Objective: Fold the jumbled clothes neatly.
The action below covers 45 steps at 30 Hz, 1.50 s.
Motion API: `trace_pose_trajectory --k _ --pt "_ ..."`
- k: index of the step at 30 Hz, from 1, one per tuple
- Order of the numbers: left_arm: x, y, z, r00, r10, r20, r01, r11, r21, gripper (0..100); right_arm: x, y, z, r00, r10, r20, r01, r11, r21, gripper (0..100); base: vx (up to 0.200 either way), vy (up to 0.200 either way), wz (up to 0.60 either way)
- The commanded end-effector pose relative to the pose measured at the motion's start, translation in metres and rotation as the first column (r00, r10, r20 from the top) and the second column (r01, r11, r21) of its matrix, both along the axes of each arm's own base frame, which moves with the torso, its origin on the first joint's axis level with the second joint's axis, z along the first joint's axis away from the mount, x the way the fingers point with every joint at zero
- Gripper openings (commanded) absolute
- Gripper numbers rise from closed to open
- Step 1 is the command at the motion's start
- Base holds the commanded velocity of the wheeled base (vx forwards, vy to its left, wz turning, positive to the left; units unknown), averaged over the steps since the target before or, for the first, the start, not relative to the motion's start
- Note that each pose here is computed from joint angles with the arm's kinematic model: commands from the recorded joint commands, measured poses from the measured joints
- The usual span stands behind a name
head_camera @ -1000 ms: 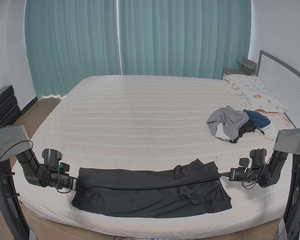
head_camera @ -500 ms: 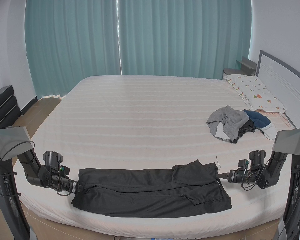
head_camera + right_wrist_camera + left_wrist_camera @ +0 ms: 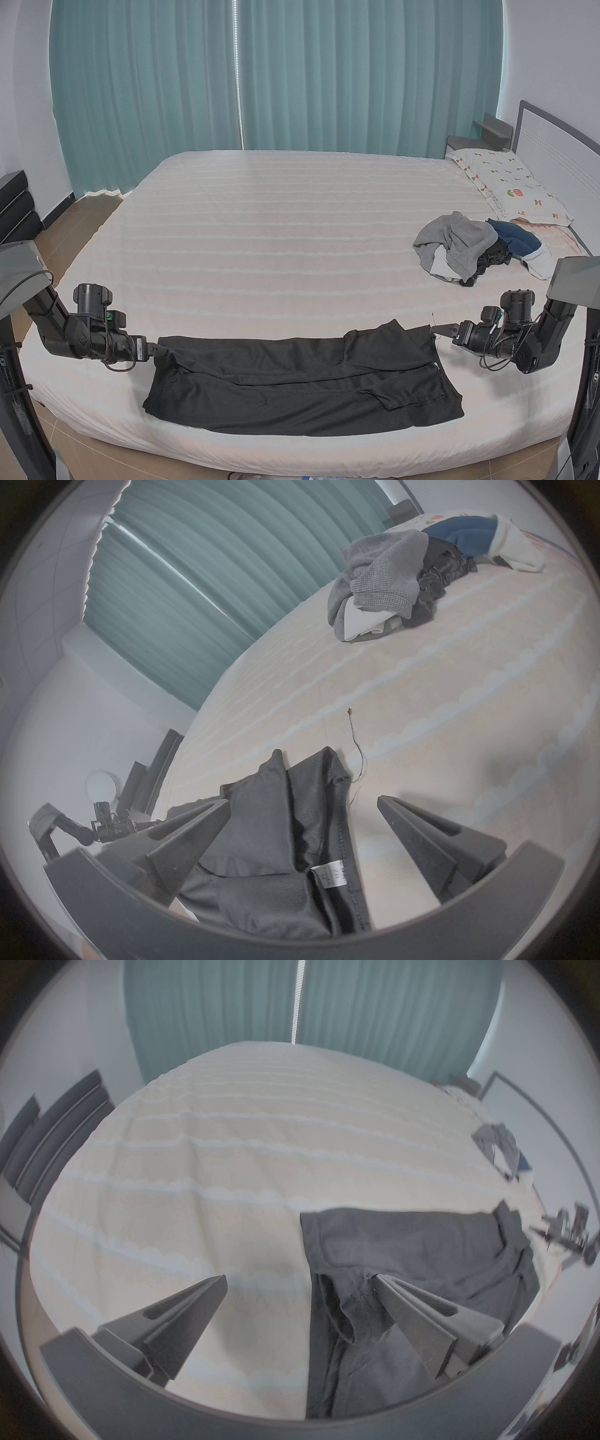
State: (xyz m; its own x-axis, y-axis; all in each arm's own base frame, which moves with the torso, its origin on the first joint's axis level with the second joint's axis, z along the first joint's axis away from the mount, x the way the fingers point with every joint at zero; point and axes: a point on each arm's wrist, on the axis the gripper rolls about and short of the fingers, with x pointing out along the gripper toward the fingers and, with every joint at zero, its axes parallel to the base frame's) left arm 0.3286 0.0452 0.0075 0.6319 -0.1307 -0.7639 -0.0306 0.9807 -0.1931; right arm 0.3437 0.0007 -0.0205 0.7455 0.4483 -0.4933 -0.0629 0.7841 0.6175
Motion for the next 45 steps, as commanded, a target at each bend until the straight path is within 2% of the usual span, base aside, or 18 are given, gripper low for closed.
trace_pose_trajectory --k 1,2,4,9,15,22,28,30,34,35,44,45 --pt "0.012 0.003 0.012 0.999 0.028 0.026 -0.026 0.997 -0.077 100 0.007 0.007 0.004 1.0 -0.023 -0.008 0.024 0.997 0.067 100 0.0 0.0 0.0" --pt "0.014 0.004 0.013 1.0 0.025 0.013 -0.024 0.995 -0.098 100 0.01 0.007 0.005 0.999 -0.045 -0.021 0.047 0.994 0.103 100 0.0 0.0 0.0" --pt "0.012 0.004 0.012 1.0 0.009 -0.012 -0.01 0.991 -0.131 100 0.012 0.007 0.006 0.998 -0.061 -0.035 0.065 0.99 0.127 100 0.0 0.0 0.0" --pt "0.016 0.006 0.014 0.999 -0.012 -0.042 0.004 0.982 -0.189 100 0.014 0.009 0.0 0.997 -0.059 -0.055 0.066 0.989 0.136 100 0.0 0.0 0.0" --pt "0.034 -0.015 -0.006 0.995 0.027 -0.098 -0.051 0.968 -0.248 100 0.015 0.013 -0.008 0.996 -0.049 -0.072 0.059 0.989 0.136 100 0.0 0.0 0.0" --pt "0.039 -0.018 -0.015 0.993 0.042 -0.11 -0.069 0.965 -0.254 100 0.018 0.014 -0.011 0.995 -0.058 -0.084 0.07 0.985 0.155 100 0.0 0.0 0.0" --pt "0.044 -0.02 -0.027 0.991 0.09 -0.097 -0.108 0.973 -0.203 100 0.018 0.018 -0.012 0.995 -0.052 -0.084 0.065 0.985 0.161 100 0.0 0.0 0.0" --pt "0.049 -0.022 -0.027 0.988 0.135 -0.077 -0.149 0.961 -0.232 100 0.018 0.018 -0.012 0.995 -0.052 -0.084 0.065 0.985 0.161 100 0.0 0.0 0.0" --pt "0.054 -0.023 -0.025 0.983 0.173 -0.057 -0.182 0.947 -0.266 100 0.018 0.018 -0.011 0.995 -0.052 -0.082 0.065 0.985 0.161 100 0.0 0.0 0.0" --pt "0.055 -0.023 -0.024 0.981 0.184 -0.059 -0.193 0.942 -0.275 0 0.018 0.018 -0.011 0.995 -0.052 -0.081 0.065 0.985 0.161 100 0.0 0.0 0.0" --pt "0.056 -0.019 -0.025 0.978 0.199 -0.059 -0.208 0.938 -0.276 0 0.018 0.019 -0.011 0.996 -0.049 -0.079 0.061 0.985 0.164 100 0.0 0.0 0.0" --pt "0.056 -0.017 -0.025 0.975 0.213 -0.061 -0.222 0.932 -0.286 0 0.019 0.019 -0.01 0.996 -0.048 -0.078 0.06 0.984 0.166 100 0.0 0.0 0.0"
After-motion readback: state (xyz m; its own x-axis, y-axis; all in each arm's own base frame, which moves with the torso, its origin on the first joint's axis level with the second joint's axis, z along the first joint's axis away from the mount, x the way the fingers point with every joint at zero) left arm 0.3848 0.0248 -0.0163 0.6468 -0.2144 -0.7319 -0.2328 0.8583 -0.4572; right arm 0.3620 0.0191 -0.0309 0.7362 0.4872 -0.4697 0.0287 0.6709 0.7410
